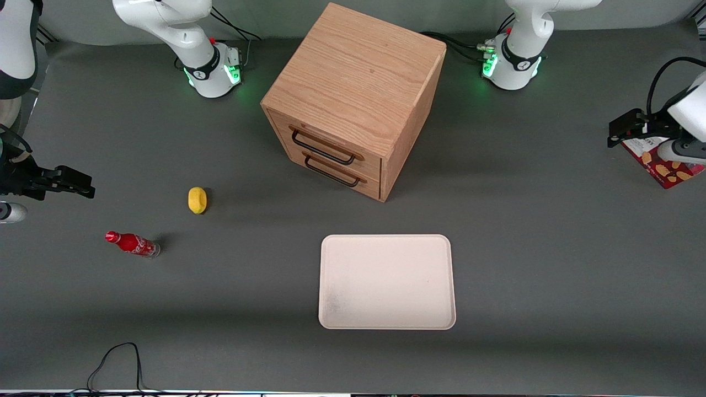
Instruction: Place red cookie box on tray
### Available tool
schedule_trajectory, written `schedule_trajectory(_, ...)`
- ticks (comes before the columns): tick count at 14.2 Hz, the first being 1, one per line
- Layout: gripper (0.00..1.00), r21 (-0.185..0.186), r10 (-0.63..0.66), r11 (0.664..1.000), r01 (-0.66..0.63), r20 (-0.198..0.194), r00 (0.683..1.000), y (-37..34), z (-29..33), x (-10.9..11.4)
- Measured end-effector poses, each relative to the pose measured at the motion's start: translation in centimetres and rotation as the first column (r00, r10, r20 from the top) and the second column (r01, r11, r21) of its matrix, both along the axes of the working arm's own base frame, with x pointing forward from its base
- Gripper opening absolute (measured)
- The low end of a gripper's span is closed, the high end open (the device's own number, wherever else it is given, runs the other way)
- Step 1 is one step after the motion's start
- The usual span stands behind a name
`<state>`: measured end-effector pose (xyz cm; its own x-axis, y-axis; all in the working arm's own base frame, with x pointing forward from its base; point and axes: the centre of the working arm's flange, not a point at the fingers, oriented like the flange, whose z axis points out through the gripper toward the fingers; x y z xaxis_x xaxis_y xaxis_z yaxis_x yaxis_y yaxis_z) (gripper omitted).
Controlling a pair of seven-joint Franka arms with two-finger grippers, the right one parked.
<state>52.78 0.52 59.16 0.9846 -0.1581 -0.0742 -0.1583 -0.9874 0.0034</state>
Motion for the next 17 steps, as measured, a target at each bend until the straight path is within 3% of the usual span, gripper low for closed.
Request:
schedule_trajectory(5, 1.00, 0.013, 0.034, 0.999, -0.033, -0.009, 0.999, 1.5, -0.5, 0.2)
schedule_trajectory(7, 1.00, 0.059, 0.093, 0.994, -0.091, -0.037, 0.995, 5.4, -1.9, 0.4)
schedule_trajectory(10, 1.00, 0.085, 0.244, 0.968, -0.237, -0.086, 0.966, 13.9, -5.0, -0.3)
schedule_trajectory(12, 1.00, 0.095, 0.349, 0.935, -0.343, -0.060, 0.935, 20.3, -7.9, -1.5)
schedule_trajectory(14, 1.00, 0.100, 0.446, 0.892, -0.442, -0.021, 0.895, 26.5, -12.4, -4.0)
schedule_trajectory(17, 1.00, 0.115, 0.530, 0.843, -0.526, -0.014, 0.848, 31.5, -18.6, -7.7)
